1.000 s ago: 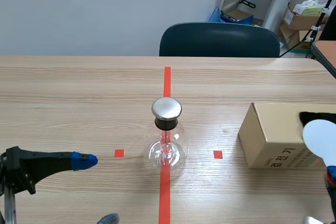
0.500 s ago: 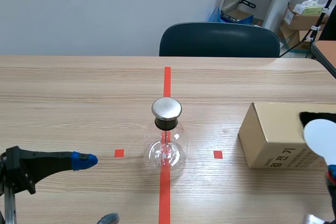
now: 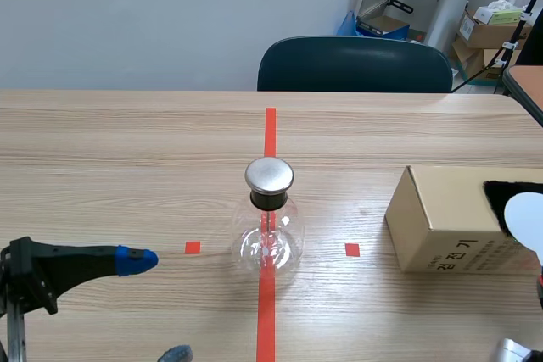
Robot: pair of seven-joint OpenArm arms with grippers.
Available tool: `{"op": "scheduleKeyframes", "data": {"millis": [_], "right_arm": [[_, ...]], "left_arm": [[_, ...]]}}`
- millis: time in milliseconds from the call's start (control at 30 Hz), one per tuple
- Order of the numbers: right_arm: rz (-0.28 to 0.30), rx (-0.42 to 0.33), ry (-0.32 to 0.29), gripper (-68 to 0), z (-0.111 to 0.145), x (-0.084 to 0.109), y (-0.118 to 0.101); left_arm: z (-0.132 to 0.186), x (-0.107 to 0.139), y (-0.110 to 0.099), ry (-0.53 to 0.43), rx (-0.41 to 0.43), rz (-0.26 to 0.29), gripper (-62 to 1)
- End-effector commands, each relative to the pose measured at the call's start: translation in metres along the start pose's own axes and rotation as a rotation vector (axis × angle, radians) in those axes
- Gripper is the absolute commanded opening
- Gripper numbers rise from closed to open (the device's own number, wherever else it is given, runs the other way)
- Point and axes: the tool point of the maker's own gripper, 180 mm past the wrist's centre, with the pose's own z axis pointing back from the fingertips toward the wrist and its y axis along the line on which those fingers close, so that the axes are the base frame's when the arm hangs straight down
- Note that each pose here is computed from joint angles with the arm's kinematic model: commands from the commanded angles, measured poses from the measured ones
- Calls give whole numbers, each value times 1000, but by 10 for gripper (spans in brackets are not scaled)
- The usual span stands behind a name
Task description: Do the electroscope experiment
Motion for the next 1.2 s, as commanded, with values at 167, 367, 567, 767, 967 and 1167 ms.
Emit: {"op": "scheduleKeyframes", "data": {"millis": [167, 367, 567, 767, 967, 1167], "right_arm": [[39, -46, 48, -658, 1, -14, -10], [43, -43, 36, -658, 0, -12, -10], [47, -41, 33, -658, 1, -11, -9], [58, -34, -1, -658, 0, -5, -8], [33, -143, 14, -658, -8, -12, -41], [7, -219, 42, -658, -26, -17, -85]], "left_arm": [[-3, 10, 1, -40, 3, 2, -127], [-3, 10, 1, -40, 3, 2, -127], [-3, 10, 1, -40, 3, 2, -127], [-3, 10, 1, -41, 4, 0, -127], [-9, 6, 9, -13, 16, -21, -133], [-21, -5, 20, 30, 62, -23, -284]]}}
